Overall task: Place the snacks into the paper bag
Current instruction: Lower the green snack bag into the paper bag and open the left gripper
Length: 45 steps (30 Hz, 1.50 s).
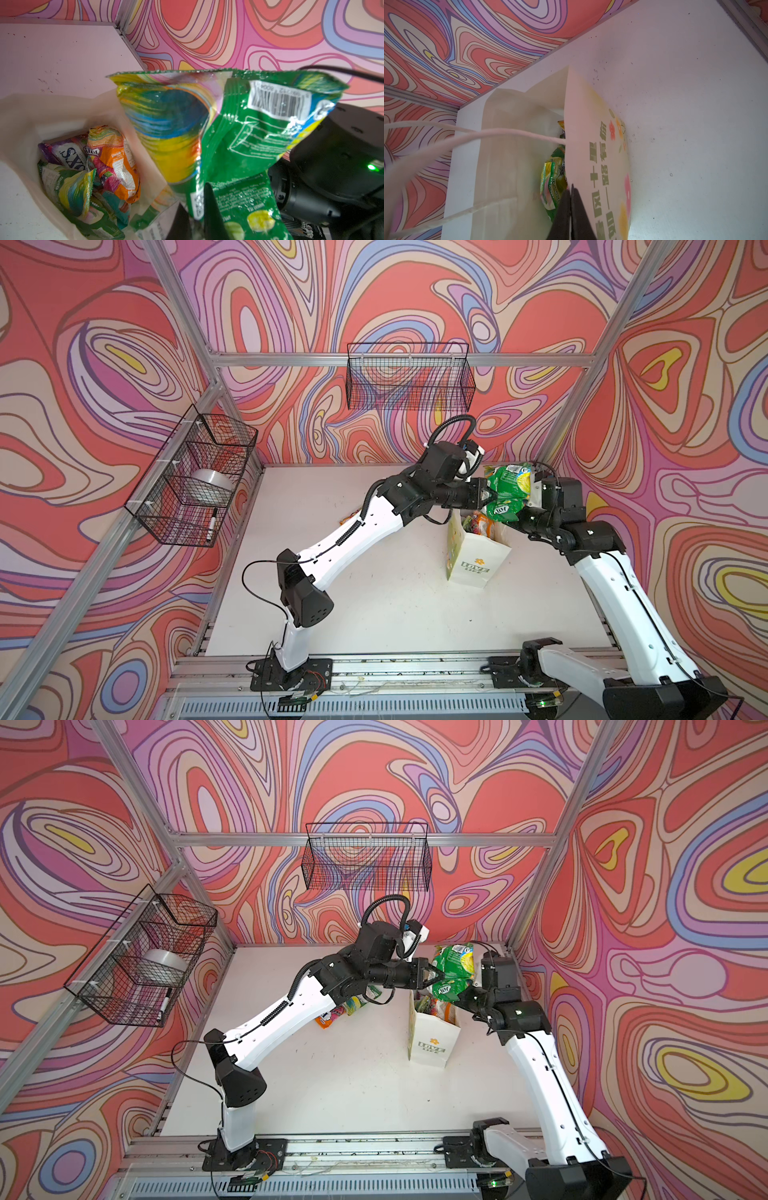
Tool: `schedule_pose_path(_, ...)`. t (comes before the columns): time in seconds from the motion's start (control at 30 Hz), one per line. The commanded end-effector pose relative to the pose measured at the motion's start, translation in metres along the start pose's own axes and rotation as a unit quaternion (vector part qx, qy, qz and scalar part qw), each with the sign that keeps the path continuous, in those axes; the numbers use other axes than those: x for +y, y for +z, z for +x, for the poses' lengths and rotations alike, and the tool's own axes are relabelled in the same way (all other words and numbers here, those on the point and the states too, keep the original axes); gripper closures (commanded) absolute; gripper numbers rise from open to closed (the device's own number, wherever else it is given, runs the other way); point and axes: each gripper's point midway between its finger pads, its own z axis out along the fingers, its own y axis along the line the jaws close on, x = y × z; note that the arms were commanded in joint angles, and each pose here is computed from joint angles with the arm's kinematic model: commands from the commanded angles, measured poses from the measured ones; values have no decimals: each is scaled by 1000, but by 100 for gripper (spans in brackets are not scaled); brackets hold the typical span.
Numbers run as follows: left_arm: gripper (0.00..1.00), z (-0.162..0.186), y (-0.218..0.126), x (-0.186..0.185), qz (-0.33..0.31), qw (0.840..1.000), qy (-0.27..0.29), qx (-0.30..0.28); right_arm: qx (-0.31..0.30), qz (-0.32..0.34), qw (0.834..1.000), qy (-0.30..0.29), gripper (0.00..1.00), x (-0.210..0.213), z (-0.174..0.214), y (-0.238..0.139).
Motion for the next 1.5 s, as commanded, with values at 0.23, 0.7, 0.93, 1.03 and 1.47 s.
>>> schedule_pose_path(0.23,96,-6,9,51,-19,997,-67,-26,-17,-17,1000,-11,100,7,-4,-9)
schedule_pose_path(0.7,92,21,18,71,-129,991,-7,21,-17,-22,1000,-5,100,9,-5,-7)
schedule_pose_path(0.93,86,23,15,61,-174,983,47,21,-18,-25,1000,-4,100,12,-6,-8)
schedule_pose_path(1.03,79,23,12,60,-186,980,60,19,-18,-25,1000,-4,100,11,-7,-9)
schedule_pose_path(1.47,44,11,-3,28,-148,986,78,6,-20,-26,999,-4,100,14,-10,-10)
